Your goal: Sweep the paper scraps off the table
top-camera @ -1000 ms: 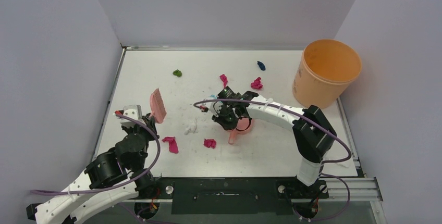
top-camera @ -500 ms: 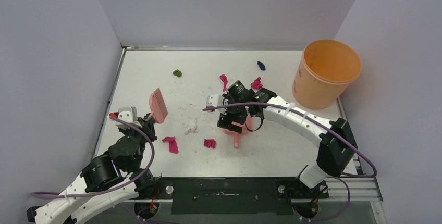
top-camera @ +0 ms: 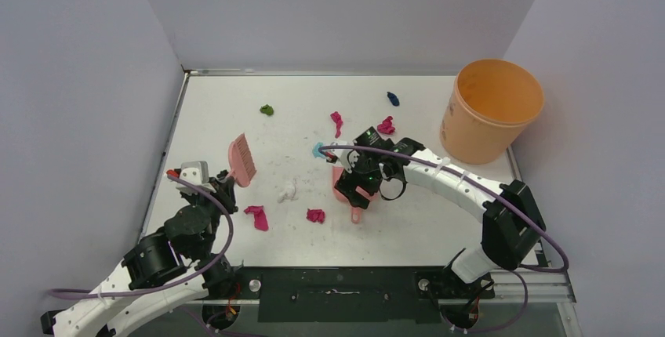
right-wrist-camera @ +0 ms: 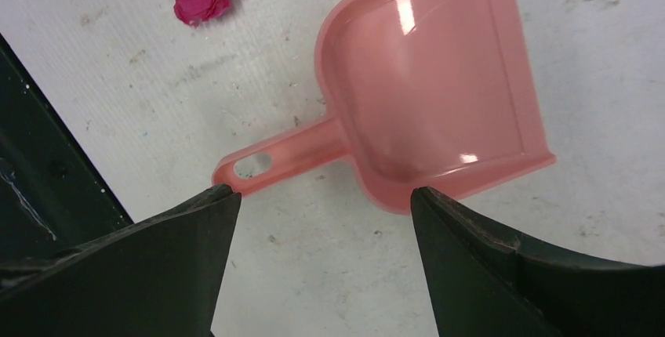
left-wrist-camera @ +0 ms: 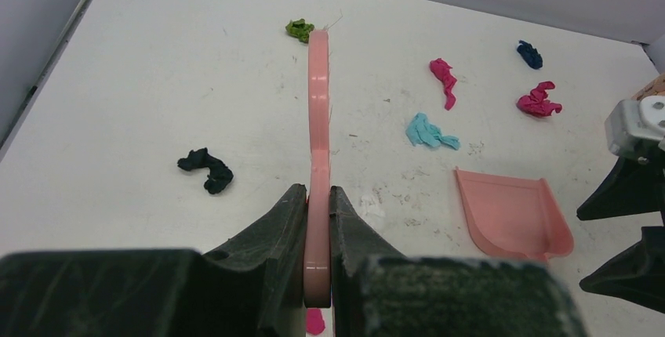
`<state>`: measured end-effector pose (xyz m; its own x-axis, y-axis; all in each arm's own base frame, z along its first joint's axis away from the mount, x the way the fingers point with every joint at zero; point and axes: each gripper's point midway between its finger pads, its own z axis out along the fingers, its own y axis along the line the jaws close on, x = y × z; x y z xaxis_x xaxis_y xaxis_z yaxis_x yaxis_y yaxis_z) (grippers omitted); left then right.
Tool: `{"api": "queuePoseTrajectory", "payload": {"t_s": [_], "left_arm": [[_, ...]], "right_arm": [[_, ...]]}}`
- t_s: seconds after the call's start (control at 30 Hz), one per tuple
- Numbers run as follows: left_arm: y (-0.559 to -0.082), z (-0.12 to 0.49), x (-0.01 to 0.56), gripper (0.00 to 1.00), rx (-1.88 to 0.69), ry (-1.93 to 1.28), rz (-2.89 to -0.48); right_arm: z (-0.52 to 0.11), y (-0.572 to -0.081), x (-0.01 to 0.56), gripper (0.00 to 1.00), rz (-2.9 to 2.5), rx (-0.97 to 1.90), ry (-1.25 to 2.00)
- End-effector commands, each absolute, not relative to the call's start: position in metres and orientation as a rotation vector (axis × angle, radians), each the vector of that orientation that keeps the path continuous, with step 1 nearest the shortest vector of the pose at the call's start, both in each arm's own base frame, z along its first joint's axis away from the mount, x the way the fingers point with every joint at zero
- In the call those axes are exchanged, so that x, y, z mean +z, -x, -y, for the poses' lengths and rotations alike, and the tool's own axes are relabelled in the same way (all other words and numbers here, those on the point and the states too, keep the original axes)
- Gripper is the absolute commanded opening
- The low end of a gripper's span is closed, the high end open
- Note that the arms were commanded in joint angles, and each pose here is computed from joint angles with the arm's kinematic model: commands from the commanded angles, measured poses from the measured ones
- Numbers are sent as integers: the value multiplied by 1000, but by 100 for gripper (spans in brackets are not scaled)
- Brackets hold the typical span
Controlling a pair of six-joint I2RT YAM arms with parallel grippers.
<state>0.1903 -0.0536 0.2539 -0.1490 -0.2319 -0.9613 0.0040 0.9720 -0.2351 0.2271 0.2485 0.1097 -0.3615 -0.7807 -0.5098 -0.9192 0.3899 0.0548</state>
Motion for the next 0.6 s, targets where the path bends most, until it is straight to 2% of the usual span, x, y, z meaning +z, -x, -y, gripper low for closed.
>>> {"api": "queuePoseTrajectory", "payload": {"t_s": [0.0,0.17,0.57], "left_arm": [[-194,62,264,0,-244,185,-1691],[-197,65,261,0,-227,161,-1701],[-199,77,254,0,-213,99,-1736]], "right_arm": [[-264,-219,101,83,-2219,508,1488],[-275,-216,98,86,-2184,500,1537],[-276,-220,60,84,-2205,167,1712]]}}
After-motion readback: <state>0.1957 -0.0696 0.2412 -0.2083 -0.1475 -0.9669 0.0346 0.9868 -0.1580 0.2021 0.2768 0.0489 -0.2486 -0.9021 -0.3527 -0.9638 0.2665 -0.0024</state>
